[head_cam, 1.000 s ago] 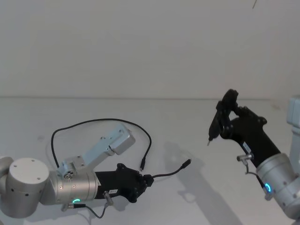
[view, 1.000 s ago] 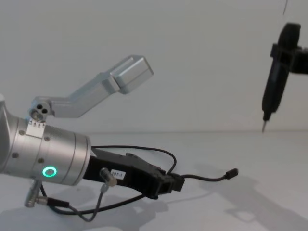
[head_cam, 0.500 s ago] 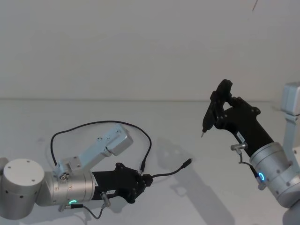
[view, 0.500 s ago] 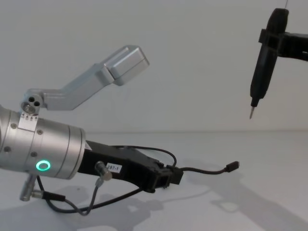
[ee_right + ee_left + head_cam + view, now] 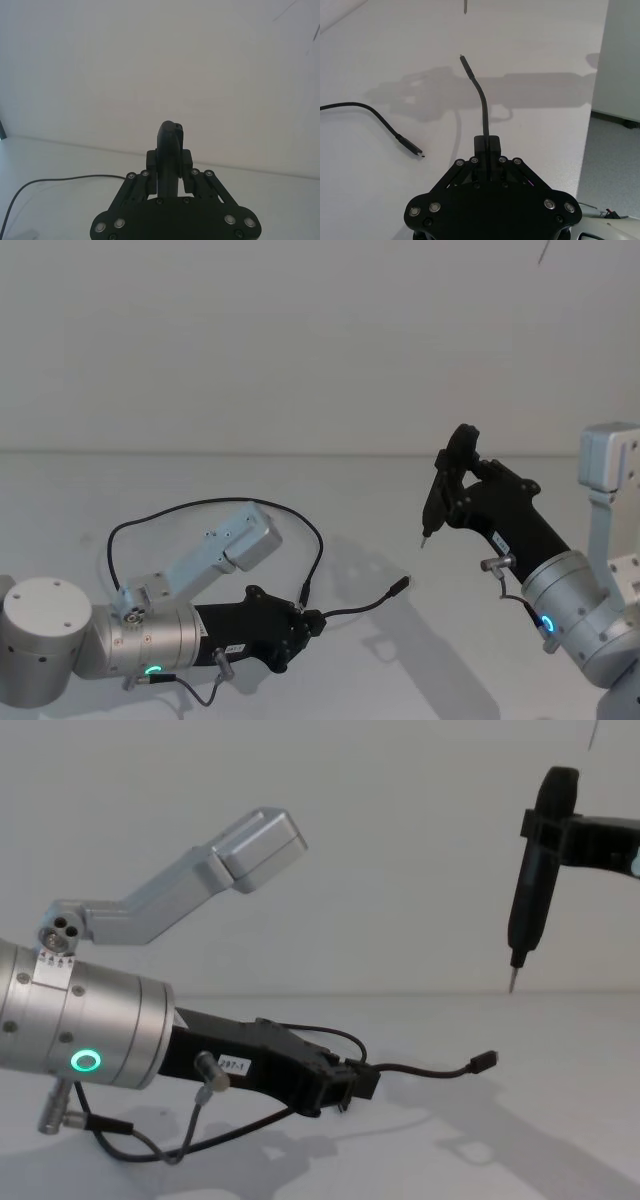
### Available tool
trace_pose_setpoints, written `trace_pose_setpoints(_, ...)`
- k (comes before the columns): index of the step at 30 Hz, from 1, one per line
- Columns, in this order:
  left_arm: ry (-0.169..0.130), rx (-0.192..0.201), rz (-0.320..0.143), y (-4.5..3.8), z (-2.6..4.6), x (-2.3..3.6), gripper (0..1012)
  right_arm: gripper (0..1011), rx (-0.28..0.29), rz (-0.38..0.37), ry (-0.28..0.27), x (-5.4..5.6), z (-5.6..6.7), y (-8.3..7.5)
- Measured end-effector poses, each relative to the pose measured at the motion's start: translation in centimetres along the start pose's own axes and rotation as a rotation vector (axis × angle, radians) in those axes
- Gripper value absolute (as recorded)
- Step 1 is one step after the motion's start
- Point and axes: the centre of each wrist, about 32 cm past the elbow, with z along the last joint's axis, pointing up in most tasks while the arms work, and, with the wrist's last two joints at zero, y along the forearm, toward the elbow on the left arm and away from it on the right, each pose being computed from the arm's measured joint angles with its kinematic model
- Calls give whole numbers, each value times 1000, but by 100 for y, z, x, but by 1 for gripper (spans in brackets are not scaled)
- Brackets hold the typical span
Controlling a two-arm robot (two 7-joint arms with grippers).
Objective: Pick up the data cable with the one hand.
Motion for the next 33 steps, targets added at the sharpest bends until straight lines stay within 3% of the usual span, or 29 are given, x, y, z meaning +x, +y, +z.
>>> trace_pose_setpoints(33, -4, -2, -1, 8, 5, 0, 42, 279, -70, 21, 1, -21, -225, 47)
